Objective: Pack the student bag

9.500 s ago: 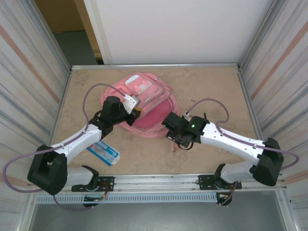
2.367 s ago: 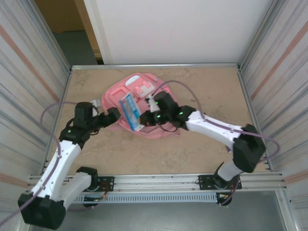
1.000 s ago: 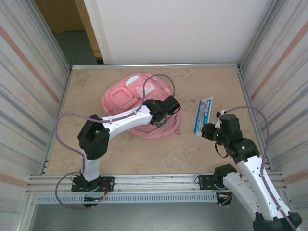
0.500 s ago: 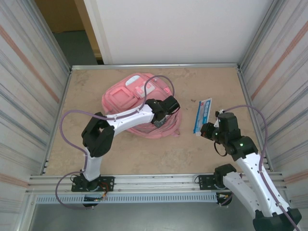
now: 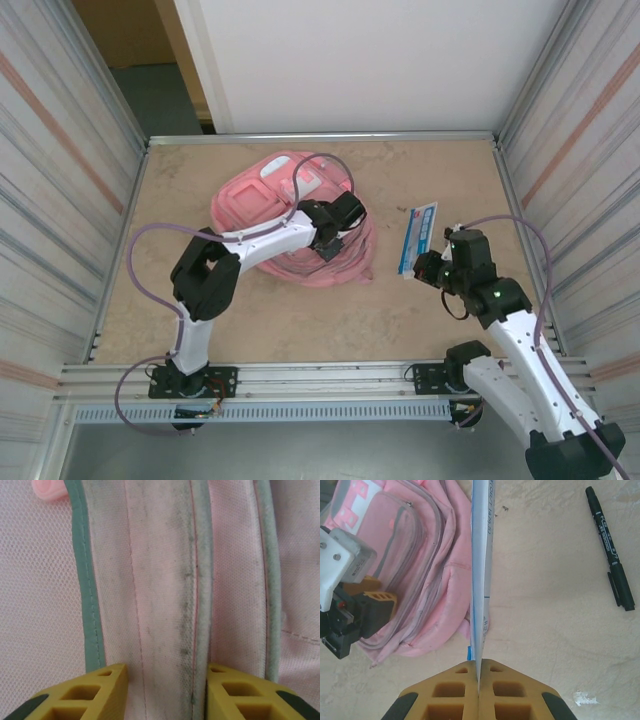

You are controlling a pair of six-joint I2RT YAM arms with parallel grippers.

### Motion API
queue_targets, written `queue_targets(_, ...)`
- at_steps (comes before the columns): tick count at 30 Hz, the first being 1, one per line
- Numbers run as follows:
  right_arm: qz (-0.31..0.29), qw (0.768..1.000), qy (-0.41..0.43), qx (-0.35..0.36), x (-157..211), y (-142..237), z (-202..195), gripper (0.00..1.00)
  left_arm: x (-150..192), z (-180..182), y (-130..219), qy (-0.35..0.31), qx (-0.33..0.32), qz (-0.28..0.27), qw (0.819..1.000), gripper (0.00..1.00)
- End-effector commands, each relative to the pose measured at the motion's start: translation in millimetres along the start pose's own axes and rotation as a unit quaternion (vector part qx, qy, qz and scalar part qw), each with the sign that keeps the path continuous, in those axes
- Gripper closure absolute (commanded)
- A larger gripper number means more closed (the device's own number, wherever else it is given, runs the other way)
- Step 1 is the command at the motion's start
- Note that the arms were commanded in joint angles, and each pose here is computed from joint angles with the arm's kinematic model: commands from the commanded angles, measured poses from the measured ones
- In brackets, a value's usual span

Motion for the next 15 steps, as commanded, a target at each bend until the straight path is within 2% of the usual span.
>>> queue_targets(1, -0.018, 1.0, -0.009, -0.021, -10.7, 2.1, 7.8, 0.99, 1.2, 10.0, -5.5, 0.015, 0.016, -0.006, 1.0, 0.61)
queue_targets(3, -0.014, 1.0, -0.012, -0.021, -11.3, 0.8, 8.0, 0.98, 3.1, 16.0, -11.3, 0.035, 0.031, 0.001, 0.999, 0.67)
queue_targets(5, -0.014, 0.999, -0.018, -0.022, -10.2, -1.9, 7.2, 0.98, 6.2, 20.5, -17.7, 0.051, 0.053, 0.013, 0.997, 0.9)
queue_targets(6, -0.013, 0.999, -0.022, -0.026, -9.7, -3.6, 7.7, 0.98, 7.4, 22.0, -20.1, 0.057, 0.062, 0.019, 0.996, 0.98)
queue_targets(10, -0.002, 0.998, -0.036, -0.046, -6.4, -10.2, 10.5, 0.98, 2.5, 19.9, -7.5, 0.06, 0.087, 0.006, 0.994, 1.0)
queue_targets(15, 0.024, 0.995, -0.011, -0.099, -1.2, -17.7, 21.7, 0.98, -17.1, 30.1, 54.4, 0.076, 0.115, -0.077, 0.987, 1.0)
Point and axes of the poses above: each hand's point on the last joint's axis, 136 mm out from that joint toward the fingers, its own y axis back along the fingers, its own z axis along the line the jaws close on, x = y × z, the point moved 6 cm from there along y, back along the fingers, and after that the axes turned 12 degrees about y, right-handed, at the moved point
